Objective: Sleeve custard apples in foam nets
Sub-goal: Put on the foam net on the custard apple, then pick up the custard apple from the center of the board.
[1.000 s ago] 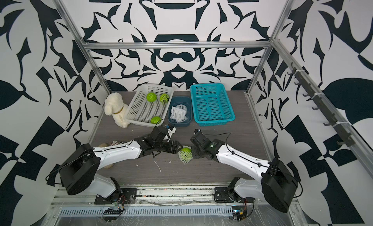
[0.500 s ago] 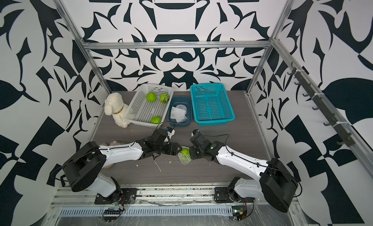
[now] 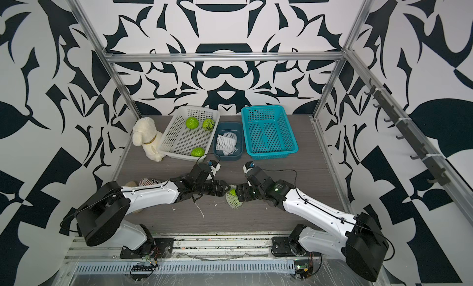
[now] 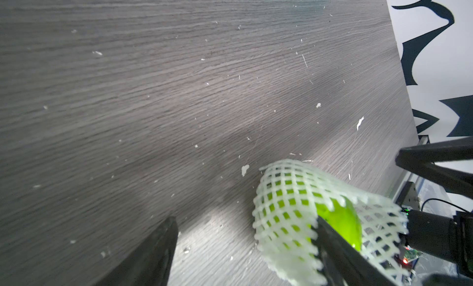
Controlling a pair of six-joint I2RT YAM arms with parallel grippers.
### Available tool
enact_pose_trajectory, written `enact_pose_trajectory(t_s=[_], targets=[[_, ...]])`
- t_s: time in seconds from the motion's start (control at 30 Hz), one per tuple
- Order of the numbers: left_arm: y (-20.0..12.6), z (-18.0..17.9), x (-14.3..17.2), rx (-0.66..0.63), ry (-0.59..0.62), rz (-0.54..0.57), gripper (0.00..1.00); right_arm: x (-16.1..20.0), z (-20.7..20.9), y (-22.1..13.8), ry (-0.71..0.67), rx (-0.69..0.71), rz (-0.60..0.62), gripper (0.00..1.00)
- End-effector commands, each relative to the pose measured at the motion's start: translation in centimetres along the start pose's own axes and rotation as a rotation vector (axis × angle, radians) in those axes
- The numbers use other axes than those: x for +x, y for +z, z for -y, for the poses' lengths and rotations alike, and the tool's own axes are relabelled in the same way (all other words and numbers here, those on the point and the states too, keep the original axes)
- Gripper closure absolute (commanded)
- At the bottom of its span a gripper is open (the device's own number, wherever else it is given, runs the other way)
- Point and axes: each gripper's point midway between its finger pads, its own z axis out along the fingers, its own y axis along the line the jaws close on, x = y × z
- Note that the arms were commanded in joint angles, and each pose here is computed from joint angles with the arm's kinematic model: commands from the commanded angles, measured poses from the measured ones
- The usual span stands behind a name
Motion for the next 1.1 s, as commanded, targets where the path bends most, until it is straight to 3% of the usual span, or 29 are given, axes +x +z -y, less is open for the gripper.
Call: enact_pose_trajectory(t_s=[0.0, 0.13, 0.27, 0.63, 0.93, 1.07], targets=[[-0.6, 0.4, -0.2, 0.003, -0.002, 0.004, 0.16, 0.3, -1.8, -0.5, -0.083, -0.072, -0.009, 0.12], [-1.0, 0.5, -0.6, 0.0, -0.011, 0.018, 0.16, 1.2, -2.6, 0.0, -0.145, -0.074, -0.027, 0.0], [-1.8, 1.1, -1.1, 0.01, -0.016, 0.037, 0.09, 1.7, -2.3, 1.0, -0.161, -0.052, -0.039, 0.0], [-4.8, 0.3, -3.2, -0.019, -0.035, 0.139, 0.06, 1.2, -2.0, 3.1, -0.214, 0.013, 0.0, 0.0], [-5.5, -1.0, -3.4, -0.039, -0.064, 0.162, 0.06, 1.0, -1.9, 4.5, -0.244, 0.039, -0.001, 0.07], [-5.5, -1.0, -3.5, -0.036, -0.064, 0.163, 0.06, 1.2, -1.9, 5.1, -0.244, 0.037, -0.005, 0.15]])
